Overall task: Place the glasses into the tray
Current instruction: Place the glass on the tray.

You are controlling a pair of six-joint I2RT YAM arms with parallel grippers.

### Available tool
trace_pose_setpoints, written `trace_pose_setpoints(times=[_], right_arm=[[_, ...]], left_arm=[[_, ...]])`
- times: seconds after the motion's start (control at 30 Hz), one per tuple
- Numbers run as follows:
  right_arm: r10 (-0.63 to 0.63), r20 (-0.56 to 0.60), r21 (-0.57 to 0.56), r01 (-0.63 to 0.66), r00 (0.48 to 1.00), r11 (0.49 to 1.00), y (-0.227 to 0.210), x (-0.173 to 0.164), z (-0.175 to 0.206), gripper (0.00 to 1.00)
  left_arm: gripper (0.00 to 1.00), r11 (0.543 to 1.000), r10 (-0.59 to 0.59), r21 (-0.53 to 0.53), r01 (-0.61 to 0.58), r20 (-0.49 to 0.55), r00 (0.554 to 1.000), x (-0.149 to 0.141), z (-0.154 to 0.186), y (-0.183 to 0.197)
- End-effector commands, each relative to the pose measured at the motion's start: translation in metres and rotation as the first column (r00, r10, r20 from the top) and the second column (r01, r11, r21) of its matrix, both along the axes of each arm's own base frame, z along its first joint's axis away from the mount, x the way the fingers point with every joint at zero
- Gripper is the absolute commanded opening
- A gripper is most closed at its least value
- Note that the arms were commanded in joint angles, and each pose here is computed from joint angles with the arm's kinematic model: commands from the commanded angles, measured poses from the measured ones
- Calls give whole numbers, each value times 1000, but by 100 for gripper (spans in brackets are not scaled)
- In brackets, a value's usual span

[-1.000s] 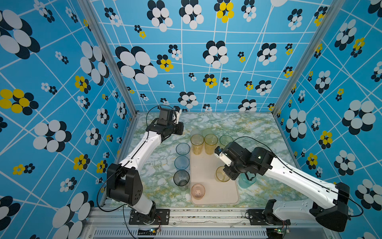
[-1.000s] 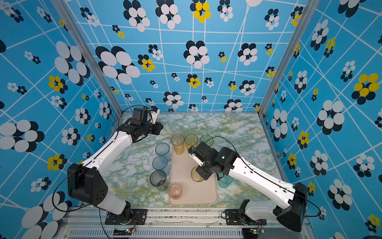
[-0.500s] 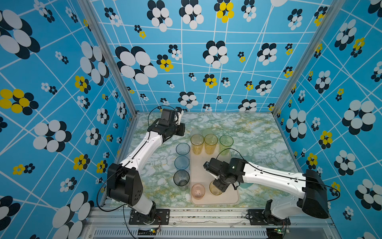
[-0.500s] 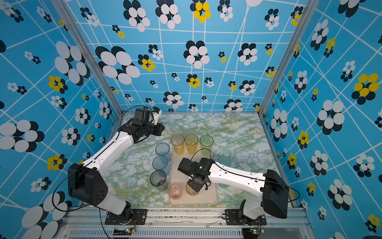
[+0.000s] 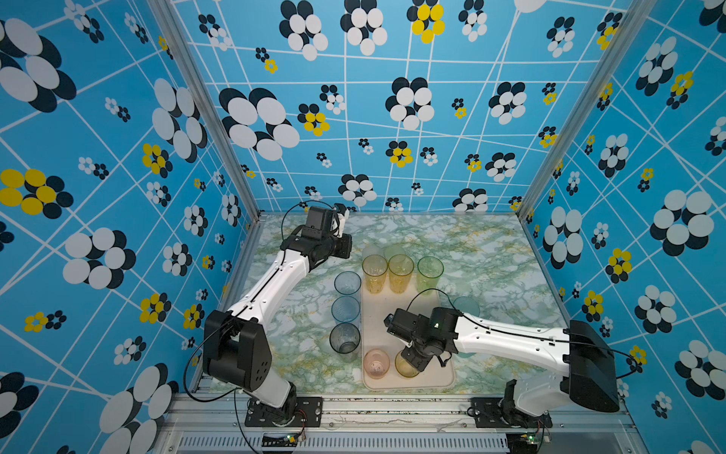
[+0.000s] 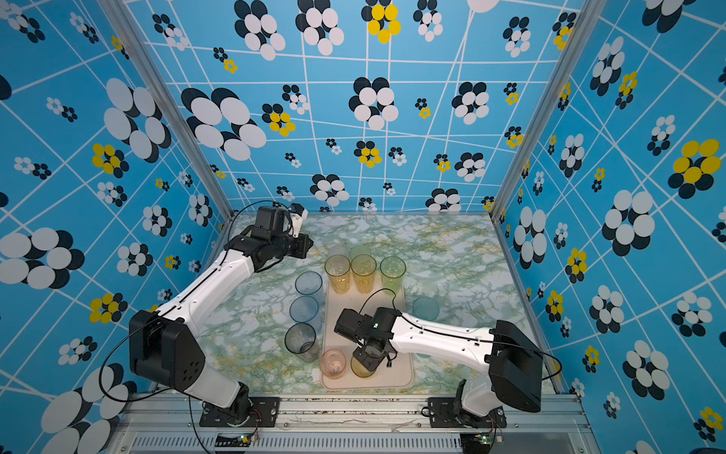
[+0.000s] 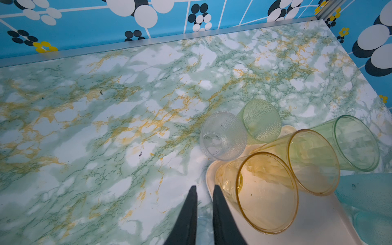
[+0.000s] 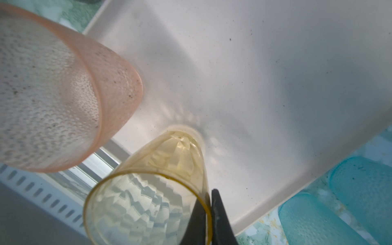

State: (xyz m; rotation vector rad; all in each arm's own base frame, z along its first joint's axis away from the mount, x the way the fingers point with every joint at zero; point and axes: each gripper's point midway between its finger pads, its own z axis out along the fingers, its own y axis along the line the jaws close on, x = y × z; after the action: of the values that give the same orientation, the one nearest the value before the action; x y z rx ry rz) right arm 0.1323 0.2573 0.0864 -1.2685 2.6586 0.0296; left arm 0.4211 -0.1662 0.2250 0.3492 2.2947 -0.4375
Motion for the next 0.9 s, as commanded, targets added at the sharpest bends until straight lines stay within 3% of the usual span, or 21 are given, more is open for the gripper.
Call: trace_pose_setpoints(times=[0.0,0.43,0.87], right_arm=[[-20,-27,12,20,999,1000,4,-5,-7,8],[-21,-52,-3,20,998,1000,4,-9,-16,11],[-29,-32,1,29,999,1000,1,-7,-11,22]], left_arm=[[17,1000,-3,5,2,24,1000,-6,11,0],[18,1000,-5,9,5,27,1000,-6,12,-1],[18,1000,-8,10,8,29,1000,-7,14,-3]])
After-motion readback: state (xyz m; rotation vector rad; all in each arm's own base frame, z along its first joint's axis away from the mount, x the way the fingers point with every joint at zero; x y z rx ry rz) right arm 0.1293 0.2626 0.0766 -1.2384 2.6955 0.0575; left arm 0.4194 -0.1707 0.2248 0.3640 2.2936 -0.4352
